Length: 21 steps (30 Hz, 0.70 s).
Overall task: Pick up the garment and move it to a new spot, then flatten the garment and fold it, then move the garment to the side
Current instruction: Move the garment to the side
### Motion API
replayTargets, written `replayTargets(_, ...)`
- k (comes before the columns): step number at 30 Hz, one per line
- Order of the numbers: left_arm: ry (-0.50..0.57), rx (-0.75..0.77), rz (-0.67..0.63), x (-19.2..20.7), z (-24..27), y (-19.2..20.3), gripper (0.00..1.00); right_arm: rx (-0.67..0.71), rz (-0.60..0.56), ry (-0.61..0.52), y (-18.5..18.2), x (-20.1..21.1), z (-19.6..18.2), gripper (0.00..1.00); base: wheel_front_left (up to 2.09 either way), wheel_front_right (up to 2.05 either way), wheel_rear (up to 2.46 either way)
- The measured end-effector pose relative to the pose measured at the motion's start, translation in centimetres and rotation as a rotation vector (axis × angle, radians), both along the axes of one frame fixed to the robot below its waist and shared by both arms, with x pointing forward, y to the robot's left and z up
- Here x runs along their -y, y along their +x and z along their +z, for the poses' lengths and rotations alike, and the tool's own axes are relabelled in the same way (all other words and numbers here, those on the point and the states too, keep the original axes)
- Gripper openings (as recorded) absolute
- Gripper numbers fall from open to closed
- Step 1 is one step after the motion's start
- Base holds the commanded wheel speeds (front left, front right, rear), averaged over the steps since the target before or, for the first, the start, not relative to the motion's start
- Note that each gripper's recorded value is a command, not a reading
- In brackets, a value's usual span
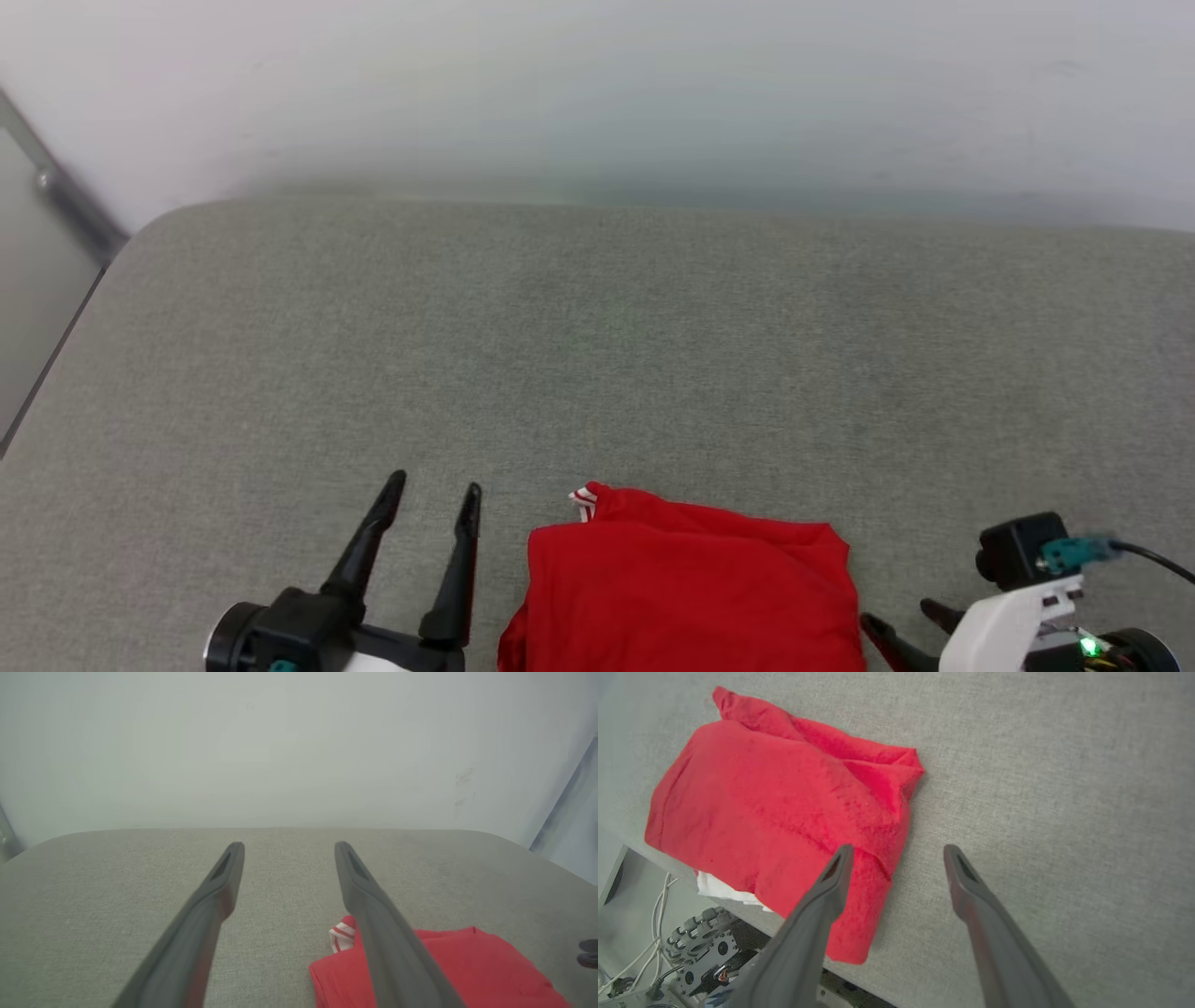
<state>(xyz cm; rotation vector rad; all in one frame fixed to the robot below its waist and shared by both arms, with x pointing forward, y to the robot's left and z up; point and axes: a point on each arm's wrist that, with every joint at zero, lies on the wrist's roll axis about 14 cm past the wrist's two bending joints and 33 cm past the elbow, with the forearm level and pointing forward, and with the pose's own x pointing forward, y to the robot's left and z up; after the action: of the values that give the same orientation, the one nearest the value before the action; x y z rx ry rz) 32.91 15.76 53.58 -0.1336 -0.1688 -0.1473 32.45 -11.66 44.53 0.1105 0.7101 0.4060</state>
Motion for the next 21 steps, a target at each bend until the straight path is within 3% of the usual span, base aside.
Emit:
replayTargets(9,0.000,-0.029,0.016,-0.6,-0.8,0.1,1.00,-0.290,0.093,-0.029,-0.7,-3.4,-3.9,1.00,0.00,0.00,0.00)
replayTargets(21,0.004,-0.060,0.083,-2.6,-1.5,-0.1,1.00,-0.454,0.227,-0.122,-1.4,-6.6,-8.0,1.00,0.00,0.00,0.00)
